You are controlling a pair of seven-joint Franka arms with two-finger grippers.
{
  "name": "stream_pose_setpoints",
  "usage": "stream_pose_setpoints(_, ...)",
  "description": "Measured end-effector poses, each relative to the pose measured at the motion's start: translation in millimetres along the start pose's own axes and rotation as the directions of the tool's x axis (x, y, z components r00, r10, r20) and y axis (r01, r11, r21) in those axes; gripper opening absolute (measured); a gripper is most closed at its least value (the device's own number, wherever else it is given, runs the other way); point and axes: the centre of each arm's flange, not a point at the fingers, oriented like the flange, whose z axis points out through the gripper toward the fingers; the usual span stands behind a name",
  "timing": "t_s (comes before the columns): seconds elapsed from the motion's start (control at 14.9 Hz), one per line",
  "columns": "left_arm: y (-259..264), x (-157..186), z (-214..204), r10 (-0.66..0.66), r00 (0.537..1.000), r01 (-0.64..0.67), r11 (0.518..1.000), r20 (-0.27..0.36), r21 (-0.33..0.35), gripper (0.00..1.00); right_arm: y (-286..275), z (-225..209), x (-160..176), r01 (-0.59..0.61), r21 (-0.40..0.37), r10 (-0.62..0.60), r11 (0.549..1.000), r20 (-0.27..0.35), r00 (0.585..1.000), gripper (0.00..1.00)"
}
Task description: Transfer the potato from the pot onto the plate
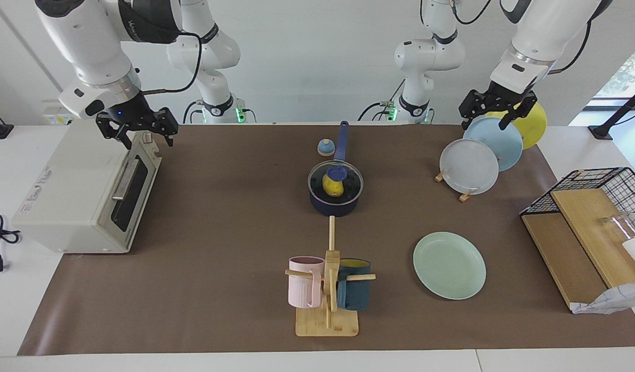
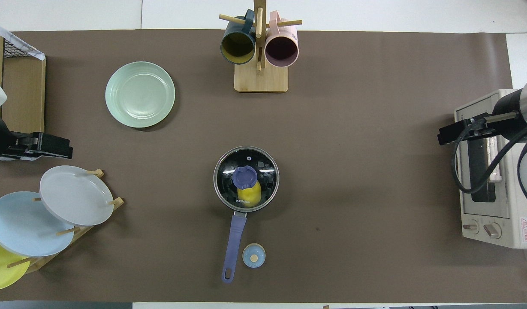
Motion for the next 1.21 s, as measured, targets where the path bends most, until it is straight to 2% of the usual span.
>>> stream_pose_setpoints(0.27, 0, 0, 0, 0.000, 1.000, 0.000, 1.000, 0.000, 0.000, 1.00, -42, 16, 15, -0.025, 0.018, 0.025, 1.000, 0.011, 1.000, 1.00)
stream_pose_setpoints(0.54, 0, 0, 0, 0.000, 1.000, 0.000, 1.000, 0.000, 0.000, 1.00, -148, 41, 30, -0.043, 0.024, 0.043, 0.999, 0.012, 0.999, 1.00)
stream_pose_setpoints(0.81, 0, 0, 0, 0.000, 1.000, 0.000, 1.000, 0.000, 0.000, 1.00, -274, 70, 21, -0.101, -0.008, 0.101, 0.995, -0.006, 0.995, 1.00)
stream_pose_setpoints(0.94, 0, 0, 0, 0.000, 1.000, 0.000, 1.000, 0.000, 0.000, 1.00, -323, 88, 20, -0.146, 0.014, 0.146, 0.989, -0.044, 0.988, 1.00)
stream_pose_setpoints(1.08, 0, 0, 0, 0.000, 1.000, 0.000, 1.000, 0.000, 0.000, 1.00, -351, 104, 18, -0.183, 0.033, 0.184, 0.983, -0.065, 0.981, 1.00)
stream_pose_setpoints(1.21, 0, 0, 0, 0.000, 1.000, 0.000, 1.000, 0.000, 0.000, 1.00, -374, 114, 9, -0.177, 0.028, 0.178, 0.984, -0.058, 0.982, 1.00)
